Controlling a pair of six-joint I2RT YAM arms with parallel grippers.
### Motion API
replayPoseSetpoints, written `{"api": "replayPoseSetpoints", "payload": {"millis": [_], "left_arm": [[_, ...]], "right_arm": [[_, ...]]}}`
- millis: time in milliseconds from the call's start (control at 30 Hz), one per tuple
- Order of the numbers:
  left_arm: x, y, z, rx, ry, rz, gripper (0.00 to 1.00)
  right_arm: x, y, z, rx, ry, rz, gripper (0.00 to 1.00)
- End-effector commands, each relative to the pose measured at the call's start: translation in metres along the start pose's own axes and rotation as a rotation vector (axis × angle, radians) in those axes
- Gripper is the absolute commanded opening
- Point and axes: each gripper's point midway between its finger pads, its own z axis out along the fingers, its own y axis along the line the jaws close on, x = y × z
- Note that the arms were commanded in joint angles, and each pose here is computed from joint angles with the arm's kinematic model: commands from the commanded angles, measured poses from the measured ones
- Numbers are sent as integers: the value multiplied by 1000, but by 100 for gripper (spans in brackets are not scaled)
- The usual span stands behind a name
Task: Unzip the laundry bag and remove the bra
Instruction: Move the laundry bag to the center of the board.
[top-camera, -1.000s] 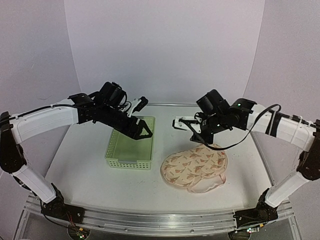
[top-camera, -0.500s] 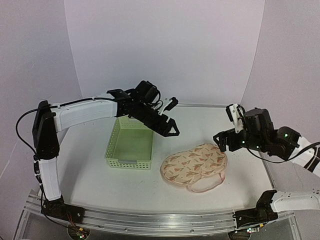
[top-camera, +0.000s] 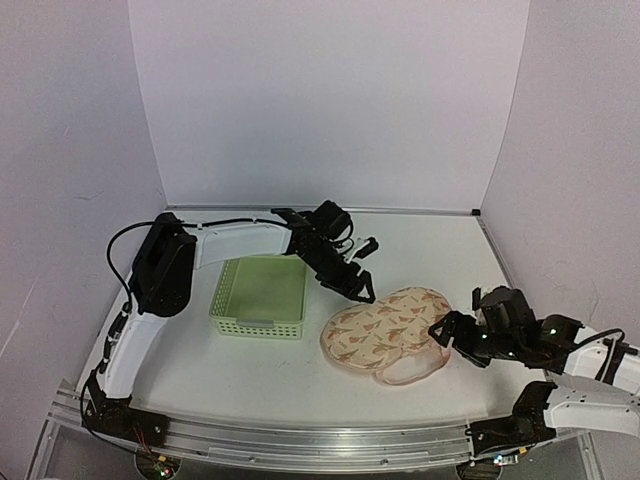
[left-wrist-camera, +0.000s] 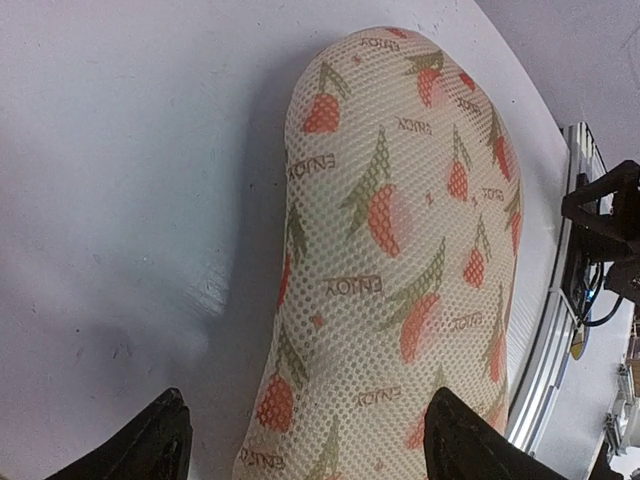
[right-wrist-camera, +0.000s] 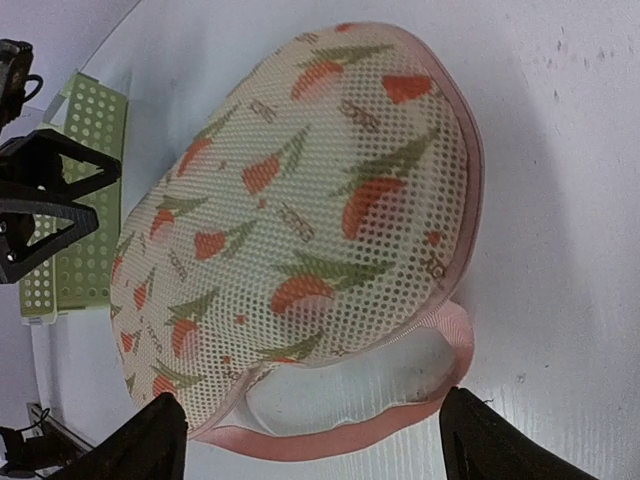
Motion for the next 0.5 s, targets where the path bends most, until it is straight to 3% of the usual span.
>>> {"api": "replayPoseSetpoints", "payload": {"millis": [0,467], "left_arm": [[-15,-21,-3,80,-25,44,80],[18,-14,16,121,64,-35,67]], "right_arm": [[2,20,11,-129,7,215,87],[-8,36,51,-96,4,299,80]]}}
